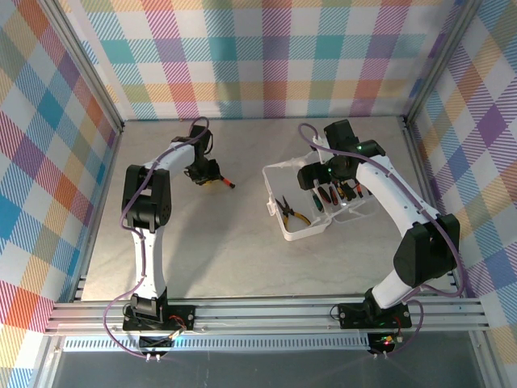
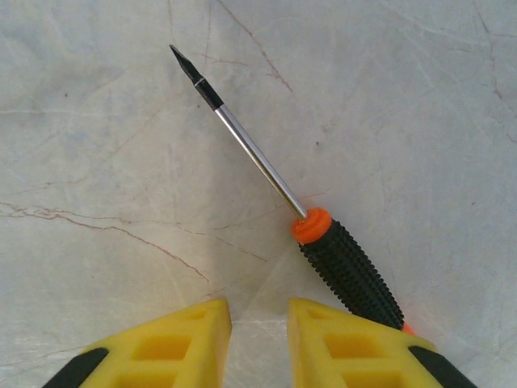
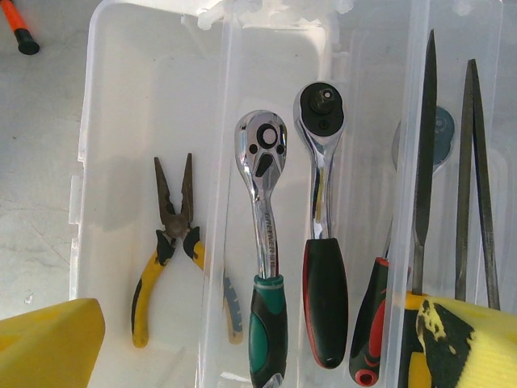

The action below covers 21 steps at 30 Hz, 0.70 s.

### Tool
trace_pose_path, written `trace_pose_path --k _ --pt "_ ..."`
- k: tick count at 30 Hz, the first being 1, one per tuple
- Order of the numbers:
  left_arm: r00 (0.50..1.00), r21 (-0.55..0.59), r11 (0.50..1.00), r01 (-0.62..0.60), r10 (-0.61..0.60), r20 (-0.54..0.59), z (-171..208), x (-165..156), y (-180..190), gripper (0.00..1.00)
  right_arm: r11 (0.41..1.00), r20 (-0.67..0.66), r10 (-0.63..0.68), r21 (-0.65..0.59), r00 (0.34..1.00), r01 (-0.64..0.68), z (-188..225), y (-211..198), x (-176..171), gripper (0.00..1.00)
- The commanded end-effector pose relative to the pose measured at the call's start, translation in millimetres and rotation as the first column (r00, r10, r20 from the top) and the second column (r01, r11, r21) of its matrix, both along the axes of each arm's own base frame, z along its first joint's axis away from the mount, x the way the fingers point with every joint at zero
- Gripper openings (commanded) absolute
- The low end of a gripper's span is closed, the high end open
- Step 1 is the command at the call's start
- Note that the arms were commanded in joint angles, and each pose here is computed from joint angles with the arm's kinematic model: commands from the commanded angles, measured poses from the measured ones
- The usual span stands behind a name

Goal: Pack the tool kit

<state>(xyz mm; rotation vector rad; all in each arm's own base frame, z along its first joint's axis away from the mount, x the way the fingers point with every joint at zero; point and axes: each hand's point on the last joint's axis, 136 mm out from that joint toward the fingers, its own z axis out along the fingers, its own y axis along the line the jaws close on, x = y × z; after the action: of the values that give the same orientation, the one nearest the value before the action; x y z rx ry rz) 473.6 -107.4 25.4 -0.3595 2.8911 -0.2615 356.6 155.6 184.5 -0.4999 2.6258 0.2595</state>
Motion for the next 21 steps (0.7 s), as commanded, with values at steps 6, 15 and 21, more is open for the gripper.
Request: trace_pose_path --k 6,15,21 --pt "0.997 -0.030 0.998 -0.050 0.051 0.064 53.9 -18.1 7.7 0.46 0.999 -0.008 0.024 0.023 1.000 -0.024 1.4 8.0 1.1 0.99" --pt "0.990 -0.185 0.973 -0.138 0.142 0.007 33.8 -3.9 -21.2 0.66 0.998 0.028 0.038 0.041 0.999 -0.039 26.5 12.9 9.6 0.99" --pt "0.983 -0.126 0.976 -0.180 0.175 -0.049 7.3 -1.7 -17.0 0.67 0.996 0.051 0.070 0.053 0.996 -0.073 38.9 14.5 14.5 0.99"
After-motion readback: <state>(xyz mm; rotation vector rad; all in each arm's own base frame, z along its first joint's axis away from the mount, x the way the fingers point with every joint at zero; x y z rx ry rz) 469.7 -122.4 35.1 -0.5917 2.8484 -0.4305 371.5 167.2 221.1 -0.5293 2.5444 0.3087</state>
